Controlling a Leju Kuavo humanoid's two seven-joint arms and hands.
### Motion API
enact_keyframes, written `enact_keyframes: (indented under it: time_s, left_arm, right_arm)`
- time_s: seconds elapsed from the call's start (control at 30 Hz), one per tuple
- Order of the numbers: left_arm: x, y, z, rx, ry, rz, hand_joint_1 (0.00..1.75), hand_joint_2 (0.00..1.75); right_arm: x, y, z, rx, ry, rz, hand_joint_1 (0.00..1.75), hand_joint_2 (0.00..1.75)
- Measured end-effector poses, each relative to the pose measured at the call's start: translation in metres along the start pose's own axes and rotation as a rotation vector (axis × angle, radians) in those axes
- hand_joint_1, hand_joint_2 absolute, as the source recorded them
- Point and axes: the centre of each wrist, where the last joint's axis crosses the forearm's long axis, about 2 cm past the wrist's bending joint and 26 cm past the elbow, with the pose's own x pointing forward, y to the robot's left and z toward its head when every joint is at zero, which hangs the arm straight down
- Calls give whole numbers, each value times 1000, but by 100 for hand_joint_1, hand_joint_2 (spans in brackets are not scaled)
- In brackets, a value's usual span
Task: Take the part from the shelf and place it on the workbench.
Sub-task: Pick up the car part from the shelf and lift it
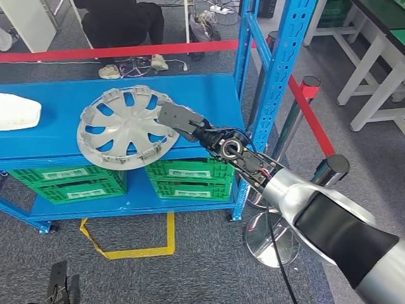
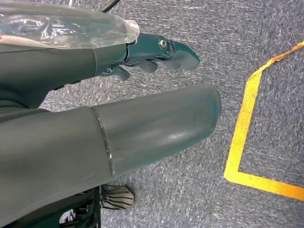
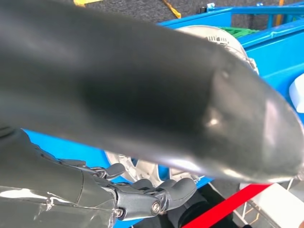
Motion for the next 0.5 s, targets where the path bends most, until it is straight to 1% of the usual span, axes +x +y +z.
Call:
enact_keyframes:
  time_s: [0.23, 0.5]
  left_arm:
    - [0, 0, 0, 11, 1, -3, 0, 0]
    - [0, 0, 0, 0, 11, 19, 0, 0]
  right_arm:
    - [-2, 2, -1, -23, -21, -12, 0, 0]
    - [-2, 5, -3, -14, -13, -2, 0, 0]
